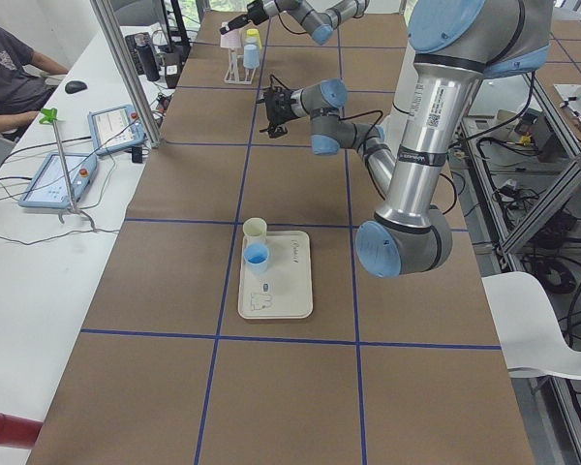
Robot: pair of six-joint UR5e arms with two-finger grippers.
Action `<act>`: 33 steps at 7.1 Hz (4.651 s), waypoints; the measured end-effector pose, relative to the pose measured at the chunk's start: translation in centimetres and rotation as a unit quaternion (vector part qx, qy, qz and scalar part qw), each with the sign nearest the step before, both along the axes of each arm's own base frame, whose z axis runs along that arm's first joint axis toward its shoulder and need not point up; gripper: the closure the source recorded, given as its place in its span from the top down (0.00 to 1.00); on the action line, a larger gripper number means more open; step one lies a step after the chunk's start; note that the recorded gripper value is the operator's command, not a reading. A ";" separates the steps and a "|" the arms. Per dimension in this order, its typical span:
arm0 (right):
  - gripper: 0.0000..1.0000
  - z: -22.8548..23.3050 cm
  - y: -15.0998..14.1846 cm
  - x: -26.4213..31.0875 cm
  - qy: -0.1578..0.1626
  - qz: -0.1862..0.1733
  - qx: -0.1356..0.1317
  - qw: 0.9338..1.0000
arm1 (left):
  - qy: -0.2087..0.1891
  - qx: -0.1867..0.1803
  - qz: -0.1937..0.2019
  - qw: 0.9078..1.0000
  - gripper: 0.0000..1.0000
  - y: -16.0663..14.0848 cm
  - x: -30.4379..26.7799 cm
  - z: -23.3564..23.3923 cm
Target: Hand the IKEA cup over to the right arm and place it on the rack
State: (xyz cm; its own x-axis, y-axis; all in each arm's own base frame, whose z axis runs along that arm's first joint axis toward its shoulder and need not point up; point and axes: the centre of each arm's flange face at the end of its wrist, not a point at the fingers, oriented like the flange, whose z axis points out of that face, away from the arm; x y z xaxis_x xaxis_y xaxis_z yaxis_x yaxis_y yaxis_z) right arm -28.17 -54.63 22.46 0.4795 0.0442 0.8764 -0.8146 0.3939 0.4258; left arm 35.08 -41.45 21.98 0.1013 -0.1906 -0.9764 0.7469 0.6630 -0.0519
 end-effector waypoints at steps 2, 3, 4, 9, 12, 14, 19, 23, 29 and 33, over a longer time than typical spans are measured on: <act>0.00 3.2 -2.7 4.1 0.103 0.021 -0.007 0.994 | -0.053 -0.040 0.025 0.997 1.00 -0.4 -1.5 0.2; 0.00 5.6 -4.5 6.2 0.148 0.030 -0.020 0.988 | -0.087 -0.053 0.039 0.994 1.00 -0.3 -2.3 0.2; 0.00 8.0 -6.2 7.9 0.181 0.034 -0.037 0.982 | -0.112 -0.062 0.050 0.991 1.00 0.0 -3.0 -0.1; 0.00 24.3 -10.6 14.1 0.208 0.000 -0.025 0.978 | -0.128 -0.069 0.057 0.988 1.00 0.4 -3.6 -1.0; 0.00 27.9 -10.7 15.5 0.212 -0.015 -0.042 0.976 | -0.128 -0.069 0.059 0.988 1.00 0.4 -3.5 -0.9; 0.00 29.6 -9.9 15.7 0.218 -0.029 -0.052 0.974 | -0.128 -0.069 0.059 0.988 1.00 0.5 -3.4 -0.9; 0.00 31.7 -8.7 15.3 0.234 -0.046 -0.062 0.969 | -0.127 -0.069 0.060 0.988 1.00 0.5 -3.4 -1.0; 1.00 32.5 -8.6 14.8 0.237 -0.052 -0.068 0.968 | -0.125 -0.072 0.059 0.988 1.00 0.5 -3.4 -0.9; 1.00 31.8 -8.9 15.6 0.220 -0.055 -0.046 0.973 | -0.117 -0.069 0.068 0.988 1.00 1.2 -4.1 -1.5; 1.00 21.5 -10.0 21.4 0.062 -0.093 -0.008 0.994 | -0.205 -0.083 0.128 0.967 1.00 0.0 -8.6 0.7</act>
State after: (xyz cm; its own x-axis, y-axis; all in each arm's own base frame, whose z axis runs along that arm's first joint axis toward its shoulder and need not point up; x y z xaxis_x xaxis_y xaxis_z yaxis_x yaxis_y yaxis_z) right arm -6.80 -64.68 43.92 0.5846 -0.0418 0.8103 -0.6685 0.5412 0.5102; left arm 26.49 -41.40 22.70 0.5374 -0.2598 -0.8023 0.5404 0.8365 0.0911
